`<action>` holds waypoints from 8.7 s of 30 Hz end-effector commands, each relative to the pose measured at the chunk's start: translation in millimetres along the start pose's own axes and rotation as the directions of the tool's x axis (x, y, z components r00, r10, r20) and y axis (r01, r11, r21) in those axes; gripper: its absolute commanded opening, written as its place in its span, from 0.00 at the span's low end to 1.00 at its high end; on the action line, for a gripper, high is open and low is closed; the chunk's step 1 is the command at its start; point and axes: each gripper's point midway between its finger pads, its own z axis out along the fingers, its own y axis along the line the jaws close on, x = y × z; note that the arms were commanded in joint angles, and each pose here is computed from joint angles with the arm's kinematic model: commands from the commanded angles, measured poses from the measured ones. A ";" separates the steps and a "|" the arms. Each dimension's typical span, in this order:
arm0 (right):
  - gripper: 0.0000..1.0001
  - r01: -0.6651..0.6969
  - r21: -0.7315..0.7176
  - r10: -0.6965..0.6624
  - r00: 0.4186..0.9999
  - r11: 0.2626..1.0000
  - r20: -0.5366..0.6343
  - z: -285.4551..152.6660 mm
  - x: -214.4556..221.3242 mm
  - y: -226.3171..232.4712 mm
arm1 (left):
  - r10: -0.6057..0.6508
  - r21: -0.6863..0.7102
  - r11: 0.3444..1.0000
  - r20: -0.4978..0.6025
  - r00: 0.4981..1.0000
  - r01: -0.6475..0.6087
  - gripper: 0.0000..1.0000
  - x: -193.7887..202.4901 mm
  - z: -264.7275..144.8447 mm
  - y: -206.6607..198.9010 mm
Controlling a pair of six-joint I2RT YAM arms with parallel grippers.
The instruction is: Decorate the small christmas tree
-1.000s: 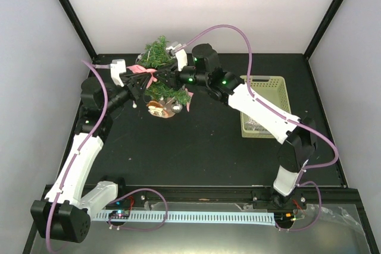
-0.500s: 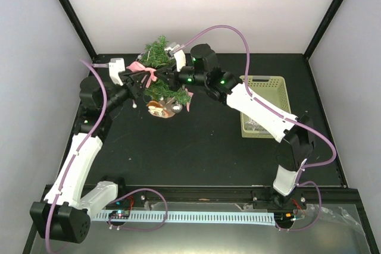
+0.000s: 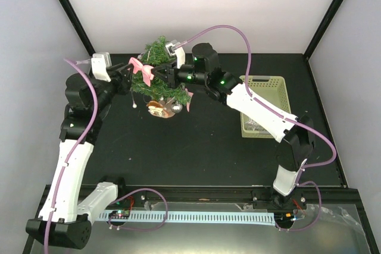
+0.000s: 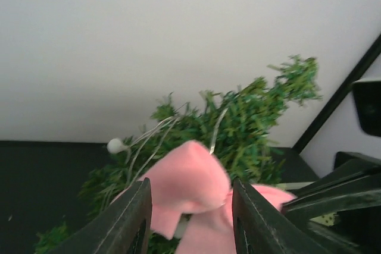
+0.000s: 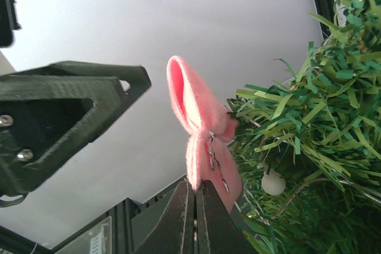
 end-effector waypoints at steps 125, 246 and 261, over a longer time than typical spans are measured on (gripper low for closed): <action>1.00 0.070 0.865 0.010 0.996 0.497 -0.087 -256.7 30.2 -144.8 | 0.171 -0.179 0.965 -0.121 0.978 -0.190 0.99 44.7 -44.1 22.8; 0.11 -0.289 0.501 0.112 0.929 0.815 0.353 -280.4 28.5 -146.1 | 0.228 0.556 0.817 -0.071 0.971 -0.151 0.73 73.7 -65.1 -122.2; 0.14 -0.296 0.110 0.253 0.921 0.949 0.295 -198.5 14.9 -14.5 | 0.229 0.692 0.718 -0.138 0.964 -0.071 0.66 68.4 -39.6 -182.4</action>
